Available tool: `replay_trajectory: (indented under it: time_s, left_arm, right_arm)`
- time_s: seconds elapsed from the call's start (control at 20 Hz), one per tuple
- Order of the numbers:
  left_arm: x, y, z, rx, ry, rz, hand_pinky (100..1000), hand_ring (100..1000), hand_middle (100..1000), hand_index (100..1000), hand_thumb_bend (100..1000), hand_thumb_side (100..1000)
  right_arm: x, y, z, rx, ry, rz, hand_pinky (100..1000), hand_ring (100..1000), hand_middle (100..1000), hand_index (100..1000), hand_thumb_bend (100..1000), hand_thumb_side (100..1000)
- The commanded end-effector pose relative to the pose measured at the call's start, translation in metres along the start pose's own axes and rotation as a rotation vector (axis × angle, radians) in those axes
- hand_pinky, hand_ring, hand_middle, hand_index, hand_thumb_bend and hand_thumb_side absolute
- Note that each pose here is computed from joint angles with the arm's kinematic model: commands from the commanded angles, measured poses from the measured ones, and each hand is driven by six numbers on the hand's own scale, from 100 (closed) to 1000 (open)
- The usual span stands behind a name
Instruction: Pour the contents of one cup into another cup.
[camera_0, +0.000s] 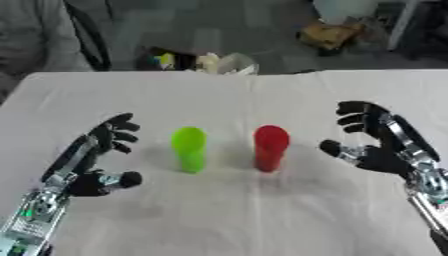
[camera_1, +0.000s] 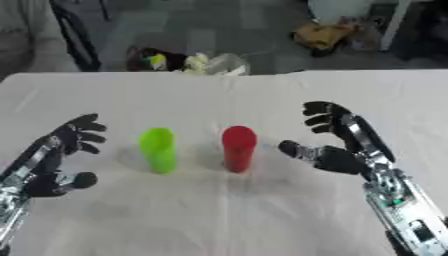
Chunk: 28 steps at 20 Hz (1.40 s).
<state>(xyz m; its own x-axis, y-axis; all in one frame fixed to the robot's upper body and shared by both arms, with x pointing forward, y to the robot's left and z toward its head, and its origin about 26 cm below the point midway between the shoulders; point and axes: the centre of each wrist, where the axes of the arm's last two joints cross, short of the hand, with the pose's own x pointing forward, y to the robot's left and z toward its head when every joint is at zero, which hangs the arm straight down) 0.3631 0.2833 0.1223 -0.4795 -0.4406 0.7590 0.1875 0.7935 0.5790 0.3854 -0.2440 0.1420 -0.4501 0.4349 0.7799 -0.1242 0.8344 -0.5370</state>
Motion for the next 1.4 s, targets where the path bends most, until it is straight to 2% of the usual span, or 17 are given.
replay_trajectory:
  time_s: [0.05,0.25,0.7,1.05,1.4]
  left_arm:
    - [0.006,0.005,-0.009,0.011,-0.016,-0.041,694,774,787,965,1000,590]
    - [0.005,0.0,-0.024,0.005,-0.012,-0.089,702,784,795,968,1000,578]
    - [-0.012,-0.025,-0.049,-0.018,0.03,-0.184,664,751,764,956,1000,460]
    - [-0.02,-0.05,-0.066,0.0,-0.006,-0.158,626,715,724,926,981,437]
    - [-0.021,-0.063,-0.076,-0.015,-0.033,-0.157,593,671,677,899,947,435]
  right_arm:
    - [0.008,-0.008,0.0,-0.013,-0.03,0.022,729,732,739,819,768,433]
    - [0.014,-0.007,0.001,-0.016,-0.046,0.014,730,732,738,820,767,439]
    - [0.022,-0.007,-0.001,-0.03,-0.075,0.001,732,729,735,819,756,453]
    - [0.024,-0.005,-0.001,-0.03,-0.082,-0.008,733,728,735,819,750,457]
    - [0.023,-0.004,-0.001,-0.027,-0.083,-0.015,735,729,736,819,740,462]
